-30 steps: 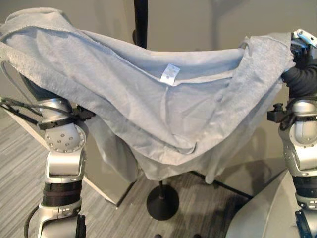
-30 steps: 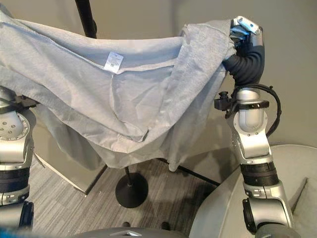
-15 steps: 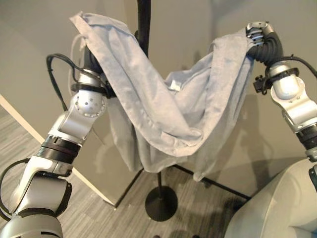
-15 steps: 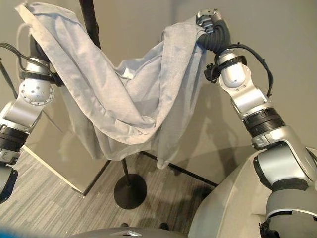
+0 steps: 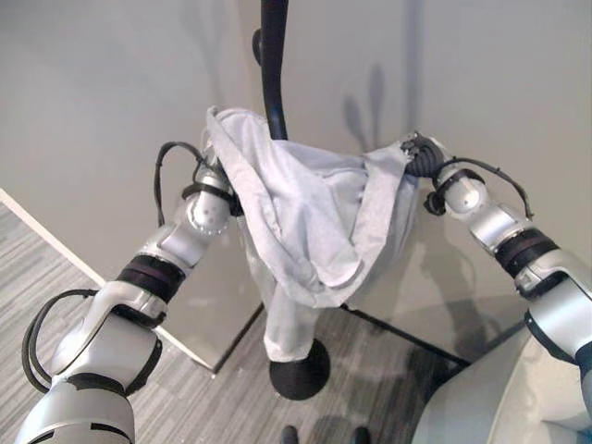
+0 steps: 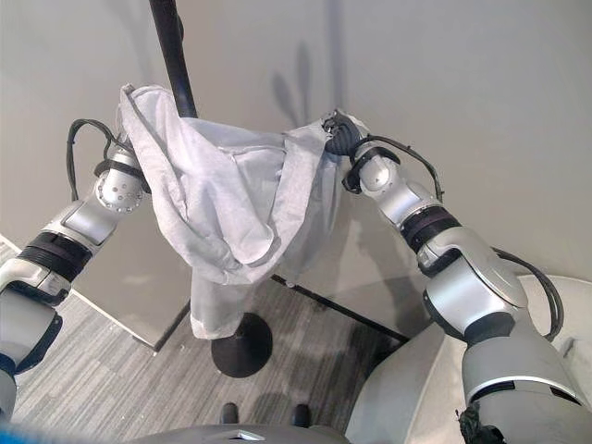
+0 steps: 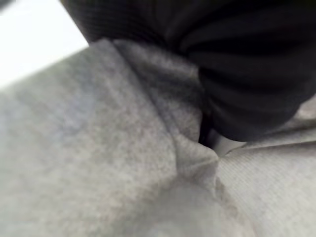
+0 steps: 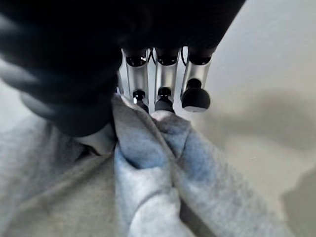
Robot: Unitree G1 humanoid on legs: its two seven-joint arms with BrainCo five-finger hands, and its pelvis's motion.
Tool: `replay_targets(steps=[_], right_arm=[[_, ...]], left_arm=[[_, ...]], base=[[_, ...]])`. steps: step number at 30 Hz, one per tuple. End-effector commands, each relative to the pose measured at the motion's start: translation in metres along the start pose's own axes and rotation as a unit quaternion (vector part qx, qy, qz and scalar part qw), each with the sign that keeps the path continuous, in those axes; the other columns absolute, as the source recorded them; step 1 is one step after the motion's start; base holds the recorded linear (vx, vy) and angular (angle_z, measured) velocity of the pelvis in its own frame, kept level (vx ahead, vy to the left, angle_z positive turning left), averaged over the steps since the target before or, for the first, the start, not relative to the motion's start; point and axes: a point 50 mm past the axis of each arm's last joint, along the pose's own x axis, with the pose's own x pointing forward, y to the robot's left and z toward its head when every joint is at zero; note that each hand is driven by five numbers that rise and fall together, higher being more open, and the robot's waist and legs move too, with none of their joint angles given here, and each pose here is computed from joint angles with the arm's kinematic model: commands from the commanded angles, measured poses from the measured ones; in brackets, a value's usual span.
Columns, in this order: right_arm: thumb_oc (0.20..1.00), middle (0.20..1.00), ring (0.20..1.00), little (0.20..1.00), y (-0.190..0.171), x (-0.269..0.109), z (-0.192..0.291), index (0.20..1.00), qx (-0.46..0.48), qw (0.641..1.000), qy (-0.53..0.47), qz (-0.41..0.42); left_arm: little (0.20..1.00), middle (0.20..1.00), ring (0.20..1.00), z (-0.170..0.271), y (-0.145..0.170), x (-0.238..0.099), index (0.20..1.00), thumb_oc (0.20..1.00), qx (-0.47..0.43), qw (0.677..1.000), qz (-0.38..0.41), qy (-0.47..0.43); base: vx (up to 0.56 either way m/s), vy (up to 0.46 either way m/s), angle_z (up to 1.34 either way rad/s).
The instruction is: Hang the clothes on the sofa on the clothes rack.
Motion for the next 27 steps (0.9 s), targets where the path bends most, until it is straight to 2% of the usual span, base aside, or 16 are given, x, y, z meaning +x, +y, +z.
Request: replay_targets(steps=[1, 8, 15, 21, 27], right_arm=[[0.200, 0.200, 0.200, 0.200, -0.054, 0.007, 0.020, 0.200, -0.033, 0.996, -0.034, -0.077], [0.200, 0.200, 0.200, 0.200, -0.062, 0.005, 0.025, 0.200, 0.002, 0.993, -0.051, -0.108], [0.200, 0.200, 0.200, 0.200, -0.078, 0.000, 0.052, 0.200, 0.051, 0.982, -0.119, -0.139], [0.200, 0.200, 0.200, 0.200, -0.077, -0.001, 0.070, 0.200, 0.039, 0.980, -0.157, -0.116], [0.200, 0.200, 0.200, 0.200, -0.066, 0.006, 0.061, 0.200, 0.020, 0.988, -0.124, -0.094]], left_arm=[[0.200, 0.200, 0.200, 0.011, 0.029, 0.022, 0.200, 0.200, 0.019, 0.998, 0.056, -0.016], [0.200, 0.200, 0.200, -0.001, 0.033, 0.016, 0.200, 0.200, 0.006, 0.997, 0.073, 0.012], [0.200, 0.200, 0.200, -0.021, 0.037, 0.003, 0.200, 0.200, -0.017, 0.994, 0.096, 0.051], [0.200, 0.200, 0.200, -0.043, 0.035, -0.014, 0.200, 0.200, -0.033, 0.989, 0.101, 0.098], [0.200, 0.200, 0.200, -0.047, 0.035, -0.014, 0.200, 0.200, -0.029, 0.989, 0.095, 0.107]], base=[[0.00, 0.000, 0.00], [0.00, 0.002, 0.01], [0.00, 0.004, 0.03], [0.00, 0.000, 0.00], [0.00, 0.000, 0.00]])
